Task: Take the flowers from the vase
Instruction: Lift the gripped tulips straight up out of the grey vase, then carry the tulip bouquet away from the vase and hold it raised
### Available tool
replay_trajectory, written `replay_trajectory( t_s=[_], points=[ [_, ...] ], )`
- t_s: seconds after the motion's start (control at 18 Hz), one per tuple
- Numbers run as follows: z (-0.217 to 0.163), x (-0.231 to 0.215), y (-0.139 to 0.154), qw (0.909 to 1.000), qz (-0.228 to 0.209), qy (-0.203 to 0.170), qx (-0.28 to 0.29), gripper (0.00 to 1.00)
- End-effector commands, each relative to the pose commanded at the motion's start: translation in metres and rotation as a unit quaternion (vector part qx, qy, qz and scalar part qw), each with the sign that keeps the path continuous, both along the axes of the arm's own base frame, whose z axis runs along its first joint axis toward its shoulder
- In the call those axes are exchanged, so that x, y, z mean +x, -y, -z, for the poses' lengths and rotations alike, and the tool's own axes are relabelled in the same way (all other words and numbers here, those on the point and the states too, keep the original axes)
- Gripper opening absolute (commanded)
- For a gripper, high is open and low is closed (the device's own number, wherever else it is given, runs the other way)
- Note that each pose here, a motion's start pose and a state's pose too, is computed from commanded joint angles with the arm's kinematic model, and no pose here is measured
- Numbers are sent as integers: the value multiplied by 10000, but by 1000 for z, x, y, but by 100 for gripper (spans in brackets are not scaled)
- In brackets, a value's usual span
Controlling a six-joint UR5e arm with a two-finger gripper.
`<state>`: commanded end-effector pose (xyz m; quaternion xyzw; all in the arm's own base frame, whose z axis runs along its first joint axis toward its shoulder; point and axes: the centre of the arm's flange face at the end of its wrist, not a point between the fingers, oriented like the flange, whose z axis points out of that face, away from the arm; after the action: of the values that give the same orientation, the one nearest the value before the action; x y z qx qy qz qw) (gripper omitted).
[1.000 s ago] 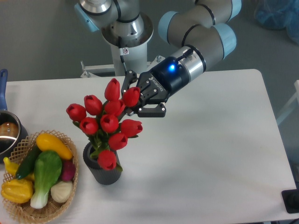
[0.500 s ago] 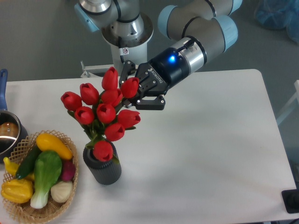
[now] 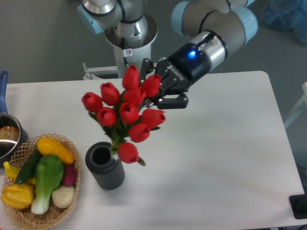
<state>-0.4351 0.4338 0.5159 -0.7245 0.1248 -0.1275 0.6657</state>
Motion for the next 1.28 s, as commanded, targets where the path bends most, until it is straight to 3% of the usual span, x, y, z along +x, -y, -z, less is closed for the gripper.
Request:
replay_trajectory(
  t_s=[0.17,0.28,0.44,0.61,0.94,1.0,1.06,1.28],
  points=[
    [2,-18,14,9987,-279,-377,-208,0],
    [5,-31,26,9952,-450,-814,-302,3],
    [14,-38,30,9888,-615,-1182,-677,5],
    [28,-38,37,9682,-854,-1798,-1514,5],
    [58,-20,52,9281,-1070,-2034,-2929,5],
    [59,-11,52,9092,-1012,-2060,-3473,4],
    [62,-8,50,9020,-977,-2081,-3654,4],
    [72,3,36,8856,-840,-2226,-3989,5]
  ],
)
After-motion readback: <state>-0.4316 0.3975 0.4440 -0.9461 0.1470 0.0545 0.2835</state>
